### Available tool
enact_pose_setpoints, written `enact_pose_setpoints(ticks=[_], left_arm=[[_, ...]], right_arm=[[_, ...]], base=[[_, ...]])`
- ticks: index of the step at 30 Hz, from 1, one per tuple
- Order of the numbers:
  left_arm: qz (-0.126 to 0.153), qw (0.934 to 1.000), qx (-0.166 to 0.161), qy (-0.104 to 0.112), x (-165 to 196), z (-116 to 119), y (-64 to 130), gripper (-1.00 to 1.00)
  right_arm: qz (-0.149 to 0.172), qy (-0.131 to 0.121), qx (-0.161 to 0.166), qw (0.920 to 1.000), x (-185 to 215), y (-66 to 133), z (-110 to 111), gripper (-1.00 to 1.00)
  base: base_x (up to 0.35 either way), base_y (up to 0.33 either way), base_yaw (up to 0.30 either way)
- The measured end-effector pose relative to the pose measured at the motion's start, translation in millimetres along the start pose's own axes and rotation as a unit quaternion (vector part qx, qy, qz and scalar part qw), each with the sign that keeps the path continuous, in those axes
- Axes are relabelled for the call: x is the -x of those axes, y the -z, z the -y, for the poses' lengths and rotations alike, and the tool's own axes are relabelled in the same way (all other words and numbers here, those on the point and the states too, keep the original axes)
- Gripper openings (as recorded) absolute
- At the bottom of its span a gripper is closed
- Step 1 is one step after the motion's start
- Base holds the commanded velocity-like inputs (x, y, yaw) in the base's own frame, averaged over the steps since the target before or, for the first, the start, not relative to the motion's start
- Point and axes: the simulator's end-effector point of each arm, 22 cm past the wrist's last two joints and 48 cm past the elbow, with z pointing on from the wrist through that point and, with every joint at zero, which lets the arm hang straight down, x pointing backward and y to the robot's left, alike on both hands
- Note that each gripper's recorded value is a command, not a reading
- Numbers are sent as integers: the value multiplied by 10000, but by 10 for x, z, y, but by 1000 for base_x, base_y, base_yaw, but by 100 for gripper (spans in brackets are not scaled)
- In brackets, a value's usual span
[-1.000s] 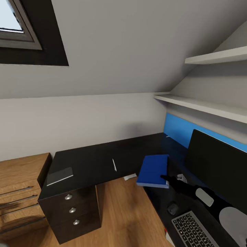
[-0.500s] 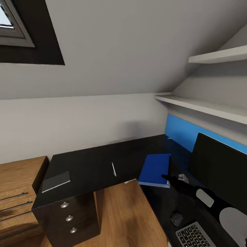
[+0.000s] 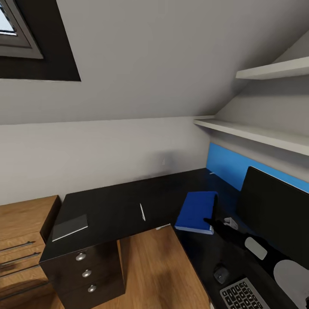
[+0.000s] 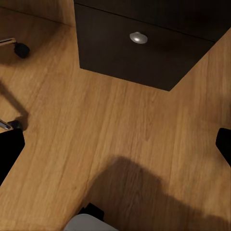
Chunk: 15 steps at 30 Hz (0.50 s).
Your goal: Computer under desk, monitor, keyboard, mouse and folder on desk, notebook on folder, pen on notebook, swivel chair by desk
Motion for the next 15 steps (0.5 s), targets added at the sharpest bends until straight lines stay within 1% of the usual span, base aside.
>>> enact_pose_setpoints(ticks=[2, 5, 7, 10, 15], left_arm=[[0, 10000, 1, 1, 0, -1, 0, 100], [3, 10000, 0, -2, 1, 0, 0, 100], [6, 10000, -2, -4, 3, 1, 0, 100], [7, 10000, -2, -6, 4, -1, 0, 100], [8, 10000, -3, -6, 4, 1, 0, 100]], right_arm=[[-7, 1, -37, 10000, -19, -17, 5, -100], [-63, -50, 1, 10000, -179, -160, -123, -100], [2, -34, -95, 9999, -206, -207, -113, -100], [99, 10, -189, 9998, -192, -226, -84, -100], [148, 28, -232, 9996, -180, -232, -68, -100]], base=[[0, 0, 0], [0, 0, 0], [0, 0, 0], [0, 0, 0], [0, 0, 0]])
